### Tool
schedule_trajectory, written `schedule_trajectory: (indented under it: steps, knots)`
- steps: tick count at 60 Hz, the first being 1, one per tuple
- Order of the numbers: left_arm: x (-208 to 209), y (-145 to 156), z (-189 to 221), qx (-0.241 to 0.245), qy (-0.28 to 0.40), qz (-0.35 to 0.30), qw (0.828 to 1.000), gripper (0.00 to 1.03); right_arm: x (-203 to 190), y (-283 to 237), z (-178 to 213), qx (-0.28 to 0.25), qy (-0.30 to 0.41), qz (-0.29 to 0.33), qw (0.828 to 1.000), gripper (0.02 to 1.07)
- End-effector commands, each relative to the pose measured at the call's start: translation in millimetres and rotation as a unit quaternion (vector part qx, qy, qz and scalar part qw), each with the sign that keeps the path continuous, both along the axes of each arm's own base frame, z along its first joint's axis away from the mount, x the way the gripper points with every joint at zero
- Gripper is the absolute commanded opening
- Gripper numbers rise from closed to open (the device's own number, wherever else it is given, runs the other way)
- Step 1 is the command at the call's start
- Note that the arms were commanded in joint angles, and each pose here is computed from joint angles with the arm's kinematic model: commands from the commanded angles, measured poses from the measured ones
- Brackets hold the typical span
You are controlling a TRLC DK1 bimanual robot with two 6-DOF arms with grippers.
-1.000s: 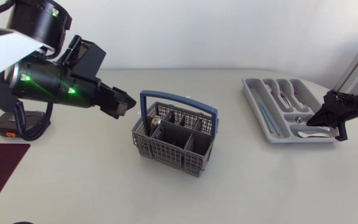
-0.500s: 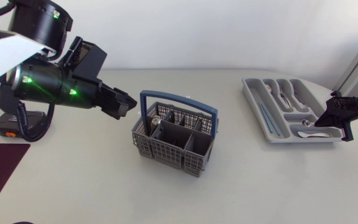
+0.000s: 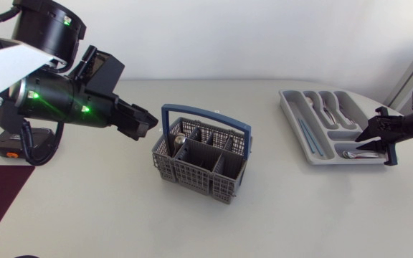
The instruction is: Unload the cutlery basket into the drawer organizer.
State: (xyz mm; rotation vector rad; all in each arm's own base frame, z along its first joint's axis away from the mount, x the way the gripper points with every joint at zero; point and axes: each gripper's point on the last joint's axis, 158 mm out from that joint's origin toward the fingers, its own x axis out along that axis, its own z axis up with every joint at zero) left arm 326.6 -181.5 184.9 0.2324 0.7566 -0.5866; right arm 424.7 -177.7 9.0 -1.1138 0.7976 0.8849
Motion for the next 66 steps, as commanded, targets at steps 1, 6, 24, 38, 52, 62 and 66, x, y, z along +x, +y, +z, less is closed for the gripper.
schedule_trajectory:
  steps: [1,6,24,38,52,62,66]
  knots:
    - [-4,2,-2,0.008,-0.006,-0.007,1.0,0.69,-1,11,39,-0.001,-0.037,-0.002,0.999,0.48]
    - [-5,3,-2,0.011,-0.008,-0.01,1.0,0.69,-11,34,74,0.018,-0.069,-0.001,0.997,0.49]
    - [-12,-3,-16,0.034,-0.016,-0.049,0.998,0.69,-64,146,137,0.087,-0.108,0.001,0.99,0.49]
    - [-12,-5,-28,0.049,-0.032,-0.091,0.994,0.69,-103,251,167,0.185,-0.085,-0.013,0.979,0.53]
    - [4,25,-54,0.061,-0.027,-0.08,0.995,0.69,-131,321,191,0.252,-0.057,-0.046,0.965,0.53]
    - [16,51,-92,0.081,0.013,-0.075,0.994,0.68,-154,358,176,0.26,-0.022,-0.046,0.964,0.53]
    - [17,52,-100,0.077,0.02,-0.078,0.994,0.68,-160,368,165,0.253,-0.019,-0.037,0.966,0.53]
